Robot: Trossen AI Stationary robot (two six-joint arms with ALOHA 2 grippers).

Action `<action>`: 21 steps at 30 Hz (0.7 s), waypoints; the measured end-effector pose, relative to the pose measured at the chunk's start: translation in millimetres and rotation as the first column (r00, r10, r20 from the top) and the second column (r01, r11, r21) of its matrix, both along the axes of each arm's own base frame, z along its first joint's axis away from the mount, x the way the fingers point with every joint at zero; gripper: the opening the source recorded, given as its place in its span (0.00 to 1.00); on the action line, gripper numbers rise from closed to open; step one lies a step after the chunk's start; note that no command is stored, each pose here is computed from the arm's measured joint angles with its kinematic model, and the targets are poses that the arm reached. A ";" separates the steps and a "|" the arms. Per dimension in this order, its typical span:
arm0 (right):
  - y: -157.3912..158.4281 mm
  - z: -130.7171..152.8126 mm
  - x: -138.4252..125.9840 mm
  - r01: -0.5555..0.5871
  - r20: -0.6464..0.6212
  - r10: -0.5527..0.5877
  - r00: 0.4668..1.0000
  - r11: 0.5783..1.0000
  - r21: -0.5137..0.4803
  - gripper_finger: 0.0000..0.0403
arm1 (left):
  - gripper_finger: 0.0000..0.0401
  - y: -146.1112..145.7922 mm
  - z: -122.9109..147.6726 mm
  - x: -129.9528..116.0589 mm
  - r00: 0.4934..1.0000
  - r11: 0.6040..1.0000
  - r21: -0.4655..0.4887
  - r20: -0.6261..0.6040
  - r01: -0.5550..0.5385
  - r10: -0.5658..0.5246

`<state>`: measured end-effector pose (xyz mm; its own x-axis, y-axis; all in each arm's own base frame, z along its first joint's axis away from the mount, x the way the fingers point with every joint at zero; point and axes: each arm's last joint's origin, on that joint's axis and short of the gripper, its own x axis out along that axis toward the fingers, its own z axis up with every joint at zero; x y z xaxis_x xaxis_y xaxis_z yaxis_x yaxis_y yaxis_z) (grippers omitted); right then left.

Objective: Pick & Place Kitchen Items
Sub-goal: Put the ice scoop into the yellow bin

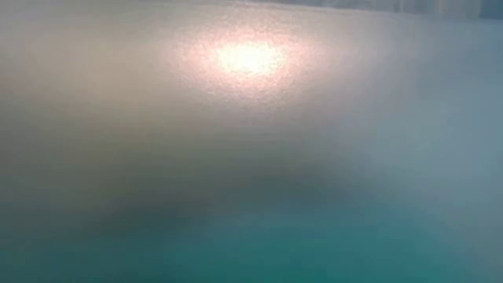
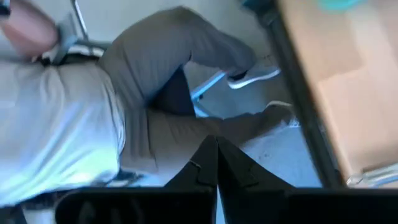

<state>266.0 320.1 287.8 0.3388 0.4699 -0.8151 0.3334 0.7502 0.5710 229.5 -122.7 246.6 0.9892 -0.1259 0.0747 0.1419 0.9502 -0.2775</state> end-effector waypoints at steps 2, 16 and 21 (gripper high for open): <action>7.5 0.4 -8.2 -0.023 0.008 0.023 1.000 1.000 0.004 0.00 | 0.72 0.0 0.0 0.0 1.000 1.000 0.000 0.000 -0.001 0.001; 7.4 0.4 -7.9 0.030 0.069 -0.027 0.997 0.999 -0.042 0.00 | 0.72 -1.1 -0.1 -0.2 0.999 0.999 -0.002 0.000 0.040 -0.040; -5.5 -1.3 1.1 0.008 0.259 0.076 0.963 0.951 -0.309 0.00 | 0.72 -3.1 -2.0 -0.4 0.994 0.994 0.018 -0.016 0.106 -0.106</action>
